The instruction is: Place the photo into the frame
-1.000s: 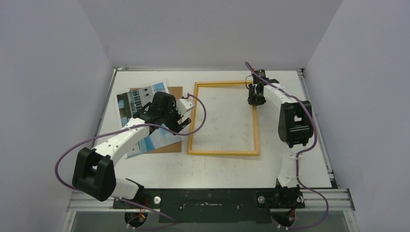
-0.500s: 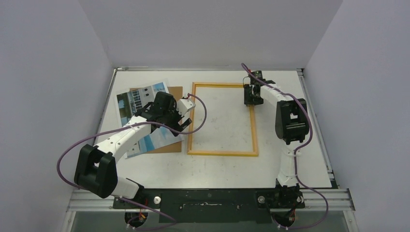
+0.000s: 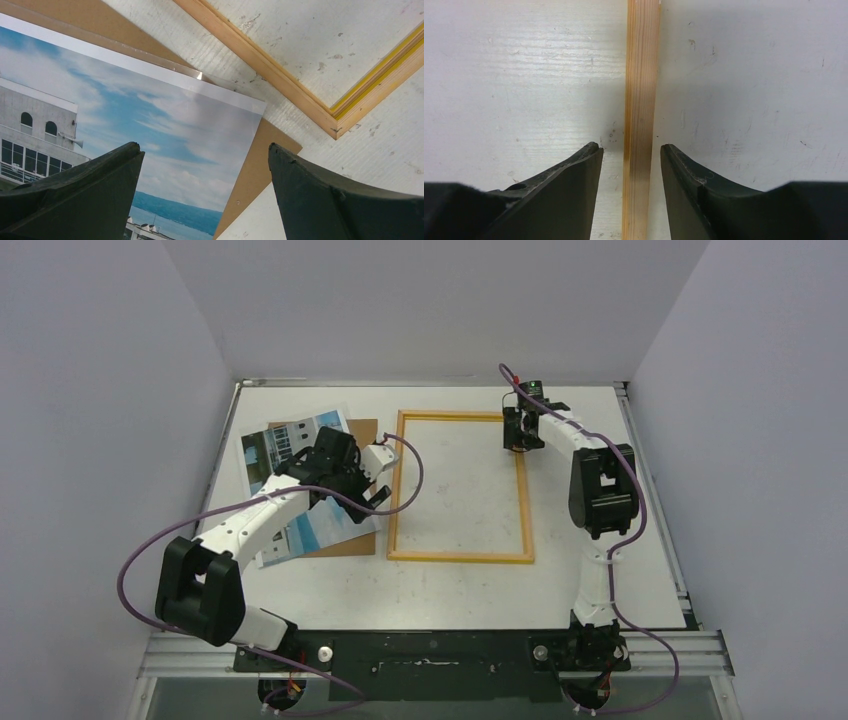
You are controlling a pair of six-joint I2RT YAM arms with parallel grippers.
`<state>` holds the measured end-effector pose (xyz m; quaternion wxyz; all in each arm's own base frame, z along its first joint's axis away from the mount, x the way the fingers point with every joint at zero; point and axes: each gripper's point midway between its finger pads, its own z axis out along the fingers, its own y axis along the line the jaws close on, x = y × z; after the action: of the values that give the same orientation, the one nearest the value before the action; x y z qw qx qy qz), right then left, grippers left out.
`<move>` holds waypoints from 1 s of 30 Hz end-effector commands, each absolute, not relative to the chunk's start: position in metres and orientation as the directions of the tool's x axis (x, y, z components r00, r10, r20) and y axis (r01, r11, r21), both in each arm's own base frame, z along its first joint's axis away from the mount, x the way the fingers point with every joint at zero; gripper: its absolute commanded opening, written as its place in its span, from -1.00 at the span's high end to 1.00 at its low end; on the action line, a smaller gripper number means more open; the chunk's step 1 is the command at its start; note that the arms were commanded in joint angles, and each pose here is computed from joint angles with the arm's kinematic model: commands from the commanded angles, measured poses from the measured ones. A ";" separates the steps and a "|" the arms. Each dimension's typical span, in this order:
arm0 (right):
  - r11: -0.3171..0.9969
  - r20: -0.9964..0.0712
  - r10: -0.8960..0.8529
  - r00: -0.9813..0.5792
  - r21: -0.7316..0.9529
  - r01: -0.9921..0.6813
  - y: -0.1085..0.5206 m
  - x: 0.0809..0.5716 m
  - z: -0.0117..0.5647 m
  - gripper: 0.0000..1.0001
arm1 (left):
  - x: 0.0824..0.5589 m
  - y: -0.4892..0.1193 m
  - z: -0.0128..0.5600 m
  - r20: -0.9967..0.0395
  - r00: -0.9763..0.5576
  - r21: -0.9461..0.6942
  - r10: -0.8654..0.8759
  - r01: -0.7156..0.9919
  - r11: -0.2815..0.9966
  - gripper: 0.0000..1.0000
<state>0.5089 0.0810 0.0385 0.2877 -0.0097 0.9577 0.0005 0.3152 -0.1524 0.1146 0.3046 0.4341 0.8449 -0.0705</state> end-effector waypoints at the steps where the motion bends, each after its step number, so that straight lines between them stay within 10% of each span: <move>1: 0.999 -0.584 -0.032 -0.811 -0.037 -0.013 0.077 0.519 0.046 0.07 | 0.317 -0.152 0.134 -0.619 -0.415 0.142 0.667 0.776 0.615 -0.93; 30: 0.995 -0.700 0.001 -0.714 0.072 -0.069 0.134 0.554 0.104 0.15 | 0.332 -0.078 0.167 -0.649 -0.558 0.099 0.517 0.612 0.784 -0.93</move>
<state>0.5521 0.1210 0.0695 0.3433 -0.0237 0.9379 0.0452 0.3172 -0.0872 0.1314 0.3006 0.3442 0.8863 -0.0752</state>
